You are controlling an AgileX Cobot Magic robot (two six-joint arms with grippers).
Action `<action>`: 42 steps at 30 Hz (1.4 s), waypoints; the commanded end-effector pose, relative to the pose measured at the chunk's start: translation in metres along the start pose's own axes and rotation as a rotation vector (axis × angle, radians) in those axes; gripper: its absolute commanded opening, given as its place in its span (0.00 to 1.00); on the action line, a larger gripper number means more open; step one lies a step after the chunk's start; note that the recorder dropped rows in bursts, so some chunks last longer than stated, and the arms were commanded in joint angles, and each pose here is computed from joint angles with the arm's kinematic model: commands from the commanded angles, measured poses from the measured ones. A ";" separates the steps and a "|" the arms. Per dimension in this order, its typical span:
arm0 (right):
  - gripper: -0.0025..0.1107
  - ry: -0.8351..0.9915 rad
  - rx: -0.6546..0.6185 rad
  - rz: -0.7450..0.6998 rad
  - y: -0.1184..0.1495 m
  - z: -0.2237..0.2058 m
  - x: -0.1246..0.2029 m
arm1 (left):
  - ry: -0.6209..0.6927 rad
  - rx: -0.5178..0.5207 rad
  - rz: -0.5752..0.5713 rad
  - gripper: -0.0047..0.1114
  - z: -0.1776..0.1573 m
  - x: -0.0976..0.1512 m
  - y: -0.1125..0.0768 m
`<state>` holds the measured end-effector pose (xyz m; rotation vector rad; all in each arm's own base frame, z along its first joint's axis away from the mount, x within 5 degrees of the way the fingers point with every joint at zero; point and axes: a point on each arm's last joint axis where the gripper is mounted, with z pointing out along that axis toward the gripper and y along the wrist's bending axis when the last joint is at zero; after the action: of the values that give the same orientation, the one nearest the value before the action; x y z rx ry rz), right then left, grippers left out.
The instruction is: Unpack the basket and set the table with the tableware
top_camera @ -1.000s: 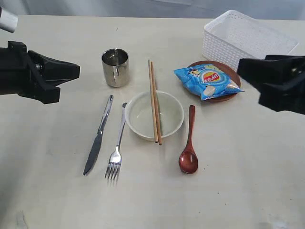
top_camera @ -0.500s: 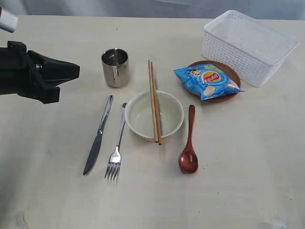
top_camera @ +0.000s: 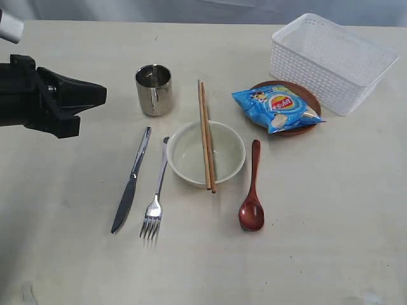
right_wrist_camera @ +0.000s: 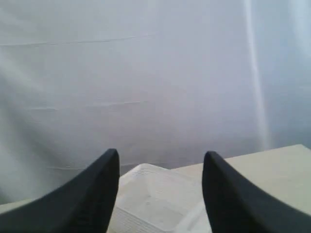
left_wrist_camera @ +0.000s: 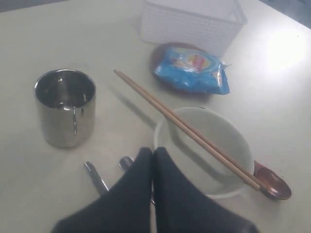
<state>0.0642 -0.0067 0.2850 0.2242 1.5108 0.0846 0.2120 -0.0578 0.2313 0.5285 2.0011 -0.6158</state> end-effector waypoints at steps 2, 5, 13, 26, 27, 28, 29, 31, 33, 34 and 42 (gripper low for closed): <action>0.47 0.007 0.060 -0.128 -0.012 -0.003 0.042 | 0.004 0.000 0.001 0.04 0.000 0.002 0.000; 0.47 0.050 0.061 -0.189 -0.016 -0.002 0.065 | 0.004 0.000 0.001 0.04 0.000 0.002 0.000; 0.47 0.273 0.141 -0.251 -0.028 -0.012 0.096 | 0.004 0.000 0.001 0.04 0.000 0.002 0.000; 0.47 0.283 0.150 -0.240 -0.029 -0.014 0.097 | 0.004 0.000 0.001 0.04 0.000 0.002 0.000; 0.47 0.283 0.150 -0.240 -0.029 -0.014 0.097 | 0.004 0.000 0.001 0.04 0.000 0.002 0.000; 0.47 0.283 0.150 -0.240 -0.029 -0.014 0.097 | 0.004 0.000 0.001 0.04 0.000 0.002 0.000; 0.47 0.283 0.150 -0.240 -0.029 -0.014 0.097 | 0.004 0.000 0.001 0.04 0.000 0.002 0.000; 0.47 0.283 0.150 -0.240 -0.029 -0.014 0.097 | 0.004 0.000 0.001 0.04 0.000 0.002 0.000; 0.47 0.283 0.150 -0.240 -0.029 -0.014 0.097 | 0.004 0.000 0.001 0.04 0.000 0.002 0.000; 0.47 0.283 0.150 -0.240 -0.029 -0.014 0.097 | 0.004 0.000 0.001 0.04 0.000 0.002 0.000; 0.47 0.283 0.150 -0.240 -0.029 -0.014 0.097 | 0.004 0.000 0.001 0.04 0.000 0.002 0.000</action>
<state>0.0544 -0.0141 0.1840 0.1524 1.8192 -0.1819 0.2120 -0.0578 0.2313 0.5285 2.0011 -0.6158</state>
